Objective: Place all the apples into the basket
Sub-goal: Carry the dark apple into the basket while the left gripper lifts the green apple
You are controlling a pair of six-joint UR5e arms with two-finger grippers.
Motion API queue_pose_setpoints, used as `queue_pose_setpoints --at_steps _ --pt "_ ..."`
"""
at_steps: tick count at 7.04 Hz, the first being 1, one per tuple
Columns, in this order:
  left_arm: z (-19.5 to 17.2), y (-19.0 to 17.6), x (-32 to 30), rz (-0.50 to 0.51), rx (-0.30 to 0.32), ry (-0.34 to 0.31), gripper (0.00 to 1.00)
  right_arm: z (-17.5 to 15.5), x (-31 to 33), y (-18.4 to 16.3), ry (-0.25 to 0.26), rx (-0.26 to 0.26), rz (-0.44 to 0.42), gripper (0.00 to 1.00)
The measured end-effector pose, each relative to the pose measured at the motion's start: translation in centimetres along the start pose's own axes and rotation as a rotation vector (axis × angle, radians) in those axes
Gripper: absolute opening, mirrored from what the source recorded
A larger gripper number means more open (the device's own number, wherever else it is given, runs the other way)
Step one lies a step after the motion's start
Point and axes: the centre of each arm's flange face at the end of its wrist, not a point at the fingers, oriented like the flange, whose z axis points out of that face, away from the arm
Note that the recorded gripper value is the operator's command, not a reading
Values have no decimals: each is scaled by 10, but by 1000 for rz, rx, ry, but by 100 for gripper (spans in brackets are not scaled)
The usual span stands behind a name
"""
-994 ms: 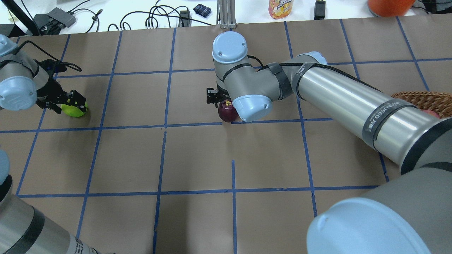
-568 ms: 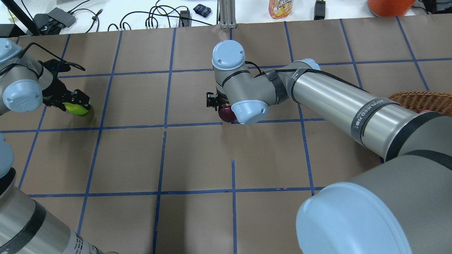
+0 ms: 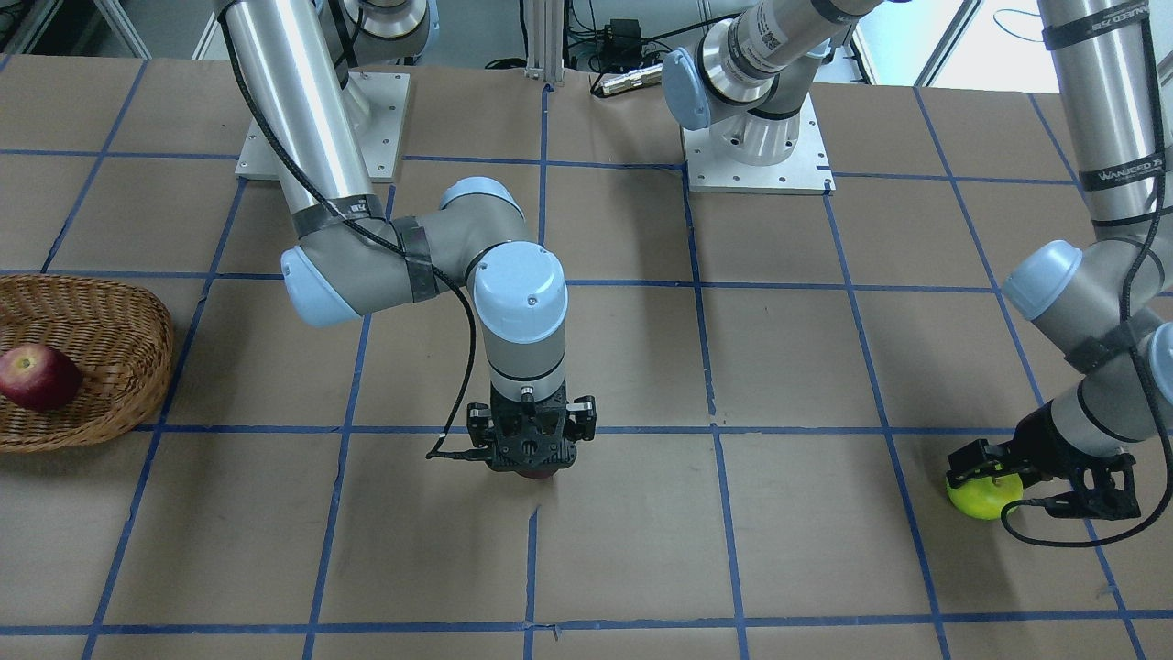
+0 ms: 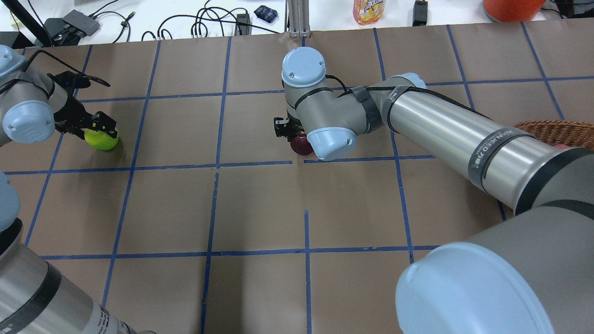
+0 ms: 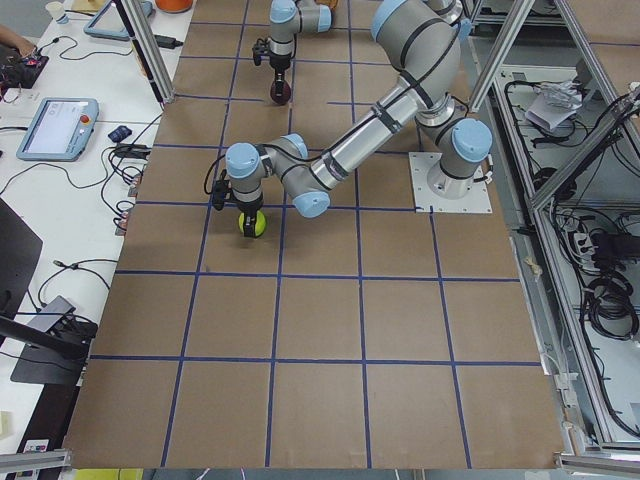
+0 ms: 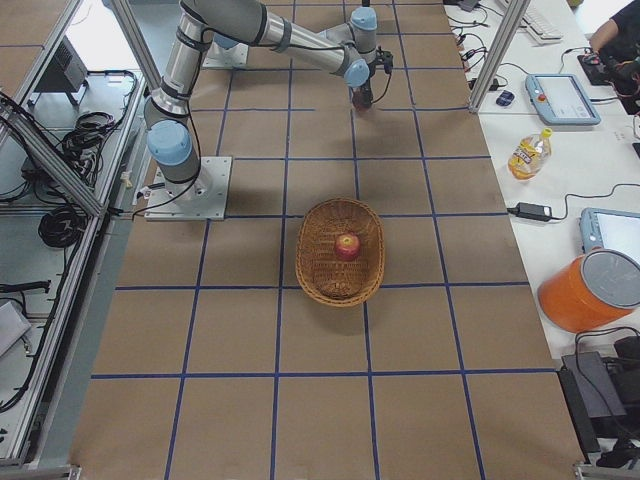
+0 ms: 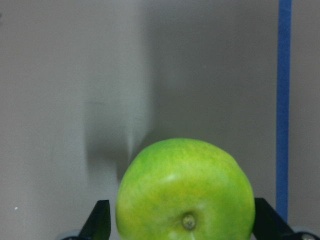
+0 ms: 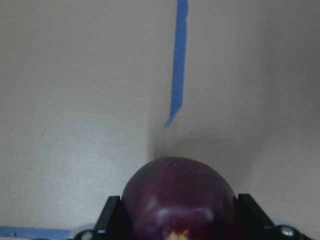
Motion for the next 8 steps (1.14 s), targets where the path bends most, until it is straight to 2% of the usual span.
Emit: queue_pose_setpoints --at_steps 1,2,3,4,5,6,7,8 --pt "1 -2 1 -2 5 10 30 -29 35 -11 8 10 -6 24" --pt "-2 -4 1 -4 11 14 19 -57 90 -22 25 -3 -31 23" --pt "-8 -7 3 -7 11 14 16 -79 147 -24 40 -18 -73 23" --pt "-21 -11 14 -25 1 19 14 -93 207 -14 51 -27 -108 19" --pt "-41 -20 47 -47 -19 29 12 -99 273 4 57 -38 -134 15" --pt "-59 -27 104 -43 -32 34 12 -100 340 26 63 -47 -161 16" --pt "-71 -30 170 -58 -35 38 12 -100 402 47 72 -54 -193 17" --pt "-80 -27 236 -99 -34 43 12 -97 455 70 71 -58 -210 30"
